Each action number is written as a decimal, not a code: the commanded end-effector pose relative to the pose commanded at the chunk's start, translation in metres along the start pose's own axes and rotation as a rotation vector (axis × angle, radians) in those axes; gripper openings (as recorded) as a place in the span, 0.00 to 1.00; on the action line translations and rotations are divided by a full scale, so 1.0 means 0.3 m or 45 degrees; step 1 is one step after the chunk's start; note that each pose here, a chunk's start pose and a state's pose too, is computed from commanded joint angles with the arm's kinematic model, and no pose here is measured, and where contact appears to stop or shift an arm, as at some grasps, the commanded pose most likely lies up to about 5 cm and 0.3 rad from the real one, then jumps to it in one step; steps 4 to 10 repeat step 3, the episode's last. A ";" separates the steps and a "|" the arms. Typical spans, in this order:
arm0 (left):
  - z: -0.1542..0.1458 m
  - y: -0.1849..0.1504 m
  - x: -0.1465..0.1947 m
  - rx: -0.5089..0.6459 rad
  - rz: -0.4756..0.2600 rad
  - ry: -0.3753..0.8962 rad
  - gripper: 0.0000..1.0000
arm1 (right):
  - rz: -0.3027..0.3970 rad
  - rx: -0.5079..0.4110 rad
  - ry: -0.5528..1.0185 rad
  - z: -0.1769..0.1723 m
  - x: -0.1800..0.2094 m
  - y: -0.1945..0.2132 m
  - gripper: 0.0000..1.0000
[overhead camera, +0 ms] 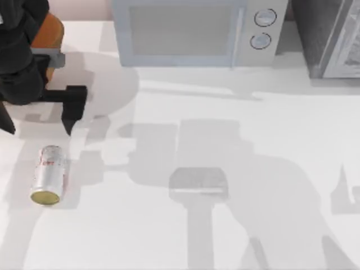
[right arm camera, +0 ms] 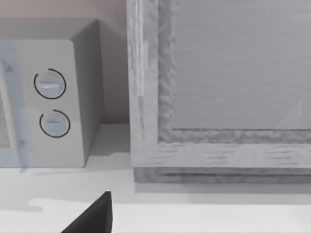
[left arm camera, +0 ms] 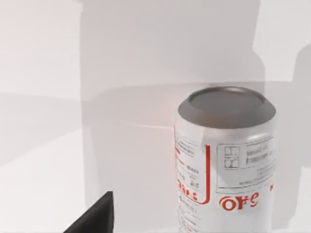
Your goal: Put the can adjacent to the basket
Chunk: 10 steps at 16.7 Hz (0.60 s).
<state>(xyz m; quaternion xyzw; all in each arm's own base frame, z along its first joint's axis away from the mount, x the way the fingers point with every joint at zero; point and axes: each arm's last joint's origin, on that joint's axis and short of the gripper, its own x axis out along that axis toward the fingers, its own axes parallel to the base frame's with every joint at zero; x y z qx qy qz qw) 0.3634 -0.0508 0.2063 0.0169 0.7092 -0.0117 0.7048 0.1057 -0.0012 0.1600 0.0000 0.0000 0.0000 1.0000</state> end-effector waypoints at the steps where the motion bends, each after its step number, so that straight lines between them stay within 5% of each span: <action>1: 0.007 0.013 -0.006 -0.014 -0.004 -0.005 1.00 | 0.000 0.000 0.000 0.000 0.000 0.000 1.00; 10: 0.012 0.022 -0.009 -0.024 -0.008 -0.009 1.00 | 0.000 0.000 0.000 0.000 0.000 0.000 1.00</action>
